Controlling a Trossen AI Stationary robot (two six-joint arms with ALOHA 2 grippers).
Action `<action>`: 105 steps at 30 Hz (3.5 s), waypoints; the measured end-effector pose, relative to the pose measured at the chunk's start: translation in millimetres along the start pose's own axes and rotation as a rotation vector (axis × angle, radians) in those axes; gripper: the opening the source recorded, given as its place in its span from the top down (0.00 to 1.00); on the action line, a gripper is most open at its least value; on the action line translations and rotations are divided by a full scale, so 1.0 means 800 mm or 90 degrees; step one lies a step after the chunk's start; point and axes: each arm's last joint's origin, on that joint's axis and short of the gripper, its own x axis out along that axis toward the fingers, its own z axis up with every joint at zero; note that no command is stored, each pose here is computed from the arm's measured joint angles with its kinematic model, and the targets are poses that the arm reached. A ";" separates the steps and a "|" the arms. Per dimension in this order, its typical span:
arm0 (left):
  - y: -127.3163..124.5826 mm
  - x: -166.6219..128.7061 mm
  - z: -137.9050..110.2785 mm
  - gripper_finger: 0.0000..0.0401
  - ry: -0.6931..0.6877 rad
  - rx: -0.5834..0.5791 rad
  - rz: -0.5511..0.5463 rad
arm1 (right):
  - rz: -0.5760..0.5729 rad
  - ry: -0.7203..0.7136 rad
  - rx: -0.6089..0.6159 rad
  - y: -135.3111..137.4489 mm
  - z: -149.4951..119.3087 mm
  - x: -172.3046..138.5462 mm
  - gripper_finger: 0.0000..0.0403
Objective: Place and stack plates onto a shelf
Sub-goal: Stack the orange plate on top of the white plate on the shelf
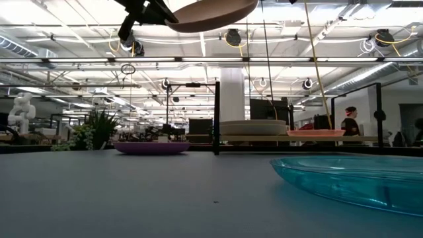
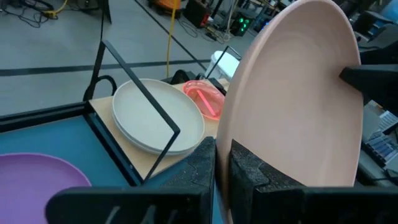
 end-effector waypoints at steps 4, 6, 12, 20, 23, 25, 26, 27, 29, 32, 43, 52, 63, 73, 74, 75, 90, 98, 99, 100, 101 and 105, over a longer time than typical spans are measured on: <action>0.000 0.000 0.000 0.94 -0.004 -0.001 0.005 | -0.011 -0.001 -0.010 -0.004 0.001 0.003 0.76; 0.000 0.000 0.000 0.94 -0.004 -0.003 0.005 | -0.012 -0.001 -0.018 -0.004 0.001 0.003 0.78; 0.000 0.000 0.000 0.94 -0.003 -0.004 0.004 | -0.016 -0.002 -0.026 -0.004 0.001 0.003 0.92; -0.002 0.000 0.001 0.93 0.002 0.006 -0.019 | -0.028 -0.002 0.016 -0.006 0.001 0.004 0.99; -0.004 0.000 0.002 0.92 0.002 0.005 -0.030 | -0.034 -0.001 0.033 -0.009 0.001 0.005 0.99; -0.005 0.000 0.003 0.87 0.002 0.002 -0.044 | -0.040 0.004 0.044 -0.011 0.000 0.006 0.99; -0.006 -0.001 0.004 0.84 0.001 0.000 -0.053 | -0.041 0.005 0.049 -0.012 0.000 0.007 1.00; -0.007 -0.001 0.004 0.79 0.001 -0.004 -0.060 | -0.040 0.008 0.054 -0.012 -0.001 0.007 1.00; -0.007 -0.001 0.006 0.70 -0.002 -0.011 -0.058 | -0.035 0.017 0.065 -0.013 -0.002 0.008 1.00; -0.003 0.001 0.008 0.55 -0.006 -0.021 -0.045 | -0.042 0.027 0.083 -0.015 -0.004 0.006 1.00; 0.019 -0.015 0.043 0.37 -0.063 -0.046 -0.030 | -0.064 0.068 0.171 -0.040 -0.007 -0.023 1.00; 0.048 -0.029 0.056 0.37 -0.001 -0.029 -0.026 | -0.066 0.127 0.331 -0.068 -0.012 -0.063 1.00; 0.063 -0.025 0.055 0.37 0.078 0.011 -0.054 | -0.137 0.178 0.461 -0.073 -0.037 -0.075 1.00; 0.080 -0.026 0.041 0.37 0.174 0.027 -0.007 | -0.181 0.084 0.583 -0.079 -0.083 -0.060 1.00; 0.080 -0.026 0.040 0.37 0.174 0.019 -0.006 | -0.182 0.064 0.598 -0.081 -0.087 -0.060 1.00; 0.081 -0.025 0.039 0.37 0.177 0.011 -0.003 | -0.181 0.044 0.612 -0.083 -0.090 -0.060 1.00; 0.095 -0.016 -0.007 0.37 0.252 -0.021 -0.004 | -0.197 -0.165 0.639 -0.104 -0.118 -0.019 1.00; 0.090 -0.015 -0.007 0.37 0.235 -0.027 -0.026 | -0.274 -0.193 0.621 -0.138 -0.108 0.000 1.00; 0.090 -0.015 -0.006 0.37 0.230 -0.026 -0.028 | -0.281 -0.186 0.616 -0.142 -0.109 0.003 1.00; 0.089 -0.015 -0.005 0.37 0.225 -0.023 -0.030 | -0.284 -0.173 0.610 -0.145 -0.110 0.005 1.00; 0.089 -0.015 -0.005 0.37 0.223 -0.022 -0.032 | -0.294 -0.156 0.600 -0.150 -0.113 0.008 1.00; 0.088 -0.014 -0.003 0.37 0.214 -0.027 -0.034 | -0.336 -0.097 0.580 -0.164 -0.125 0.020 1.00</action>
